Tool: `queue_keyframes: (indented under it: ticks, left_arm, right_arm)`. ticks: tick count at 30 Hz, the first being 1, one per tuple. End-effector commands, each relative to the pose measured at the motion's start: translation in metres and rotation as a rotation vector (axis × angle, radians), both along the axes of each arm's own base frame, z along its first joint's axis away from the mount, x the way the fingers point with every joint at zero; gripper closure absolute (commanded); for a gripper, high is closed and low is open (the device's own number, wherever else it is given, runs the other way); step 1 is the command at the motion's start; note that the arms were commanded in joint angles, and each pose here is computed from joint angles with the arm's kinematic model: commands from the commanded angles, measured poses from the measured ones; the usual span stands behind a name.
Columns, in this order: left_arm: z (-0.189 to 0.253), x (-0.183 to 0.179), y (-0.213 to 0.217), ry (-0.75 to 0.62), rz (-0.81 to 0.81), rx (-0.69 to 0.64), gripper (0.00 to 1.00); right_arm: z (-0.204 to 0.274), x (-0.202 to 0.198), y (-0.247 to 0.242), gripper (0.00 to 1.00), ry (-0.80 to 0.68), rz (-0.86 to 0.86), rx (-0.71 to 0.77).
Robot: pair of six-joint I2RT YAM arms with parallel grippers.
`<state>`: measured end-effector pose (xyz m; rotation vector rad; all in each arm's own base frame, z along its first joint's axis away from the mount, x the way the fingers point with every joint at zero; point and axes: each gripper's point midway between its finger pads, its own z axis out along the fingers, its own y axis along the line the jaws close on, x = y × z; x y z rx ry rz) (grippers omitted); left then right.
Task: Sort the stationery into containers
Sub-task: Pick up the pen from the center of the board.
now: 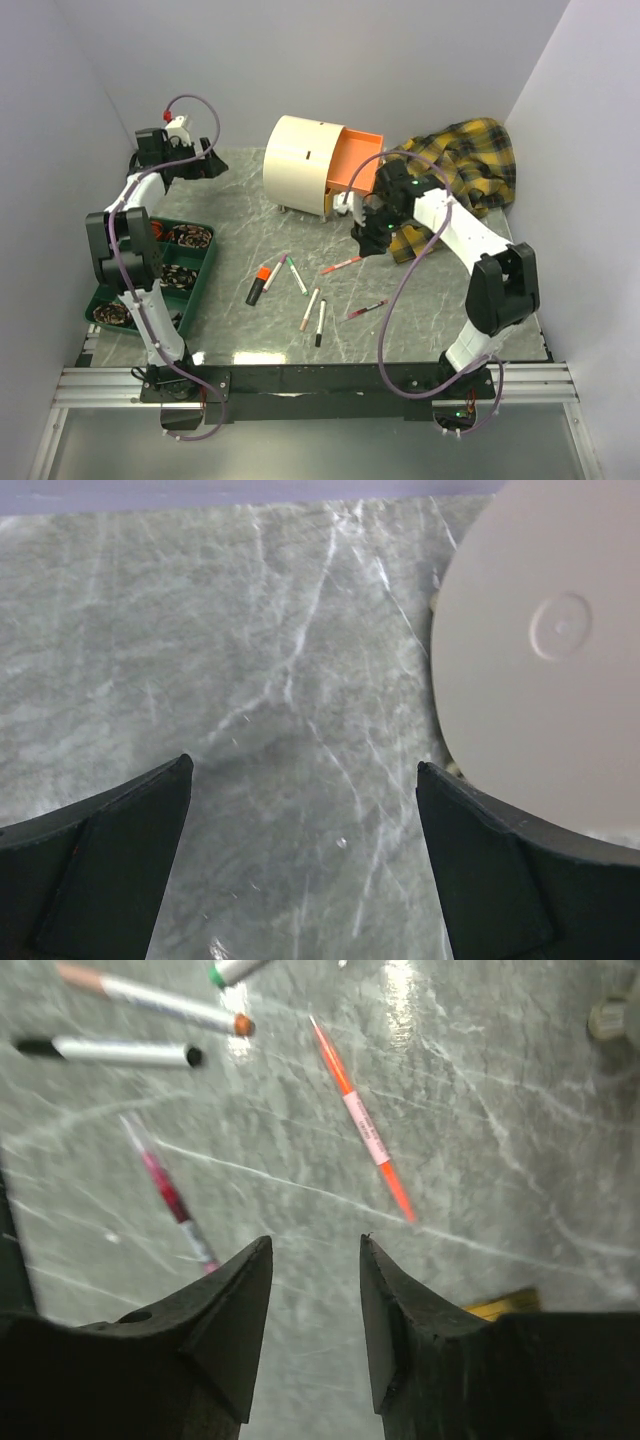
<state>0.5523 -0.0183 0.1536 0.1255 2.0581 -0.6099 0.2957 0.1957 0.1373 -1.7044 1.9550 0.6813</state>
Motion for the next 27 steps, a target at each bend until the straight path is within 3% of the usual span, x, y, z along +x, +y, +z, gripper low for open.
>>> queue_keyframes:
  ticks: [1, 9, 19, 27]
  left_arm:
    - [0.04, -0.013, -0.006, -0.127, -0.026, 0.015, 0.01]
    - [0.045, -0.045, -0.018, -0.133, -0.077, 0.01, 0.01]
    - [0.051, -0.046, -0.02, -0.156, -0.075, -0.006, 0.01]
    - [0.05, -0.042, -0.02, -0.15, -0.068, -0.021, 0.01]
  right_arm:
    - [-0.013, 0.015, 0.013, 0.54, -0.183, 0.215, -0.113]
    - [-0.056, 0.019, 0.042, 0.57, -0.131, 0.314, -0.163]
    - [-0.086, 0.033, 0.054, 0.6, -0.131, 0.367, -0.226]
    - [-0.109, 0.015, 0.054, 0.64, -0.12, 0.404, -0.264]
